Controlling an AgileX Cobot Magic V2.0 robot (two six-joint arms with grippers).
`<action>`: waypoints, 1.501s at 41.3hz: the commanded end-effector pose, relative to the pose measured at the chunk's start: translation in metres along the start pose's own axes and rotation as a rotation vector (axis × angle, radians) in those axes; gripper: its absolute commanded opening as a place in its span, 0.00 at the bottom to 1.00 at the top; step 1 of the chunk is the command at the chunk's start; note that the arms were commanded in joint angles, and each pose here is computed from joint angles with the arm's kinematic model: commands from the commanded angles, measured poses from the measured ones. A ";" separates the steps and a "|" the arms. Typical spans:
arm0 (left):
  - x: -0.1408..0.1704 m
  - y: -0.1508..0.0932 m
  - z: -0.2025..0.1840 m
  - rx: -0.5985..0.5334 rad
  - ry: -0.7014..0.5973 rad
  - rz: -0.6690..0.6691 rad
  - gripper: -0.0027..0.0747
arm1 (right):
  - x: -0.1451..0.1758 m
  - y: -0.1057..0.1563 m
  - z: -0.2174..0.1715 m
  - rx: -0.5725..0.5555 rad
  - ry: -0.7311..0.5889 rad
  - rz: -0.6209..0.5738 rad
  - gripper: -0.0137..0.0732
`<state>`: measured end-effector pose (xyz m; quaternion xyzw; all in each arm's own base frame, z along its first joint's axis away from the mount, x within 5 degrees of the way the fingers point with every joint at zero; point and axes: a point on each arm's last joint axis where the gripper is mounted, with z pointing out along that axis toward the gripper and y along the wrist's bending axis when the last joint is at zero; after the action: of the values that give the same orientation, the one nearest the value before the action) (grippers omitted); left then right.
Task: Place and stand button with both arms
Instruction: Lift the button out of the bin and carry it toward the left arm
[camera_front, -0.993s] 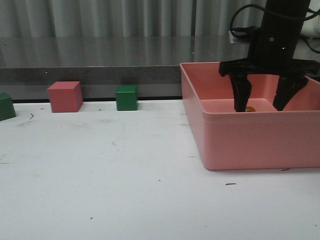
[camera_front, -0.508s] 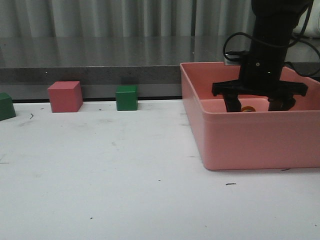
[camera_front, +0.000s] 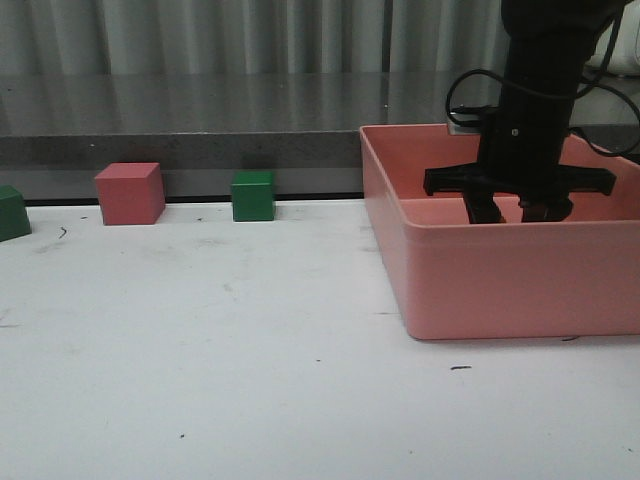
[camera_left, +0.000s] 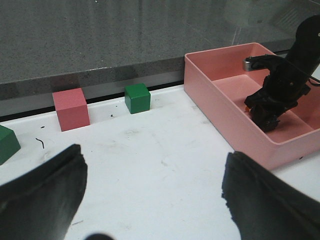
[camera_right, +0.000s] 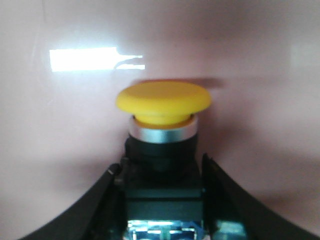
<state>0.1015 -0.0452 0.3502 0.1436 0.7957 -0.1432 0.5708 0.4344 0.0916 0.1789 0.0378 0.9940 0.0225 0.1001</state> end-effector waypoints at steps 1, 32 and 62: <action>-0.017 -0.002 -0.004 0.012 -0.102 0.003 0.74 | -0.007 0.002 -0.058 -0.038 -0.142 -0.012 0.44; -0.017 -0.002 -0.004 0.012 -0.102 0.003 0.74 | 0.090 0.083 -0.212 -0.248 -0.488 -0.341 0.44; -0.017 -0.002 -0.004 0.012 -0.102 0.003 0.74 | 0.120 0.247 -0.114 -0.278 -0.144 -0.282 0.44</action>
<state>0.1015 -0.0453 0.3502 0.1440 0.7956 -0.1435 0.5707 0.3105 0.3360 0.2467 -0.1272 0.9744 0.1150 0.1457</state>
